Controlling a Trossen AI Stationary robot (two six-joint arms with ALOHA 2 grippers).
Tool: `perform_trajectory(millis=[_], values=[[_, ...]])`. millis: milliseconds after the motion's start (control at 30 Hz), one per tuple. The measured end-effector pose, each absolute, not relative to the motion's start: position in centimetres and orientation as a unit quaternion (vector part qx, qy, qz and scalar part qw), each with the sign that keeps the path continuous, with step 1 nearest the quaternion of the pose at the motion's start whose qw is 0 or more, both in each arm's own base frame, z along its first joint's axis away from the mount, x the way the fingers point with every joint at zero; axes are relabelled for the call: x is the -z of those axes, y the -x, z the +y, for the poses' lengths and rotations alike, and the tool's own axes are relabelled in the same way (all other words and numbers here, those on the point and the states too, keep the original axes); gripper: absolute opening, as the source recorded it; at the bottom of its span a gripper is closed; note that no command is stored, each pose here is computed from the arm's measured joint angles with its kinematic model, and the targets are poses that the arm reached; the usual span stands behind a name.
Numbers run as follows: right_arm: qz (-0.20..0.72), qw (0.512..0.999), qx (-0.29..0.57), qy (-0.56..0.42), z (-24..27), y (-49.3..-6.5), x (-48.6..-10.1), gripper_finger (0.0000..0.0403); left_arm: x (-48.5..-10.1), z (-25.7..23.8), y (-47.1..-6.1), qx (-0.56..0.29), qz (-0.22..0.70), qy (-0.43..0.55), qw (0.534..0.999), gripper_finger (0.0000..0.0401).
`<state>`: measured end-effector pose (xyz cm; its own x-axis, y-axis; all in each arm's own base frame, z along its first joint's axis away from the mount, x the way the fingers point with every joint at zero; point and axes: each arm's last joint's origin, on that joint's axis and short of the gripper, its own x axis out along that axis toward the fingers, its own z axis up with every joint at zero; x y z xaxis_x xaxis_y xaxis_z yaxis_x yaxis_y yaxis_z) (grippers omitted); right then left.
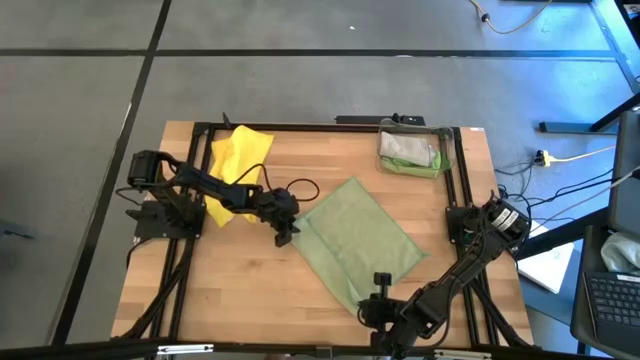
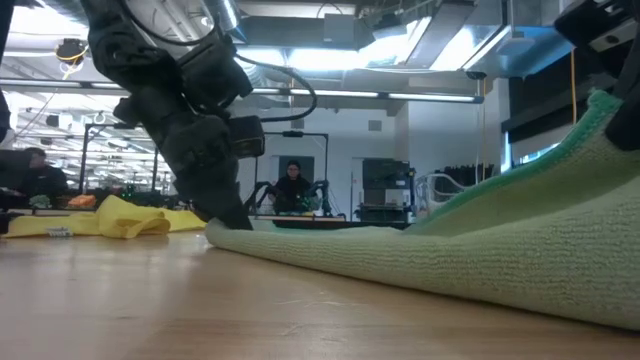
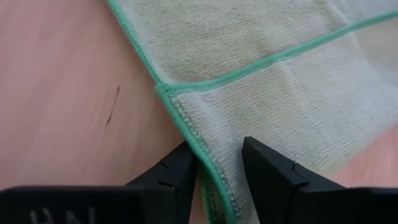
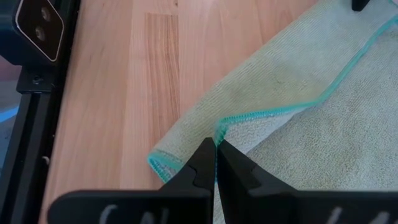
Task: Fold microfiber towels
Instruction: Fold the light green cloth
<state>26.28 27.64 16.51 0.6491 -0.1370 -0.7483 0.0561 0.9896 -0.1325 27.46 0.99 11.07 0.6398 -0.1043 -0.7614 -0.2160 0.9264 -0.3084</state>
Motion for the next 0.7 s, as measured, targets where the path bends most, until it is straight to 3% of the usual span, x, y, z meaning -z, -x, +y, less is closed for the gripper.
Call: perform_trajectory(millis=[200,700], values=[[0.415,0.907,0.050,0.050,27.9,-26.0,-16.5,0.0011,-11.0,-0.3,-27.4,-0.045,0.428,0.191,0.882,0.0107],[0.415,0.907,0.050,0.050,27.9,-26.1,-16.5,0.0011,-11.0,-1.6,-27.2,-0.057,0.426,0.058,0.901,0.0072]])
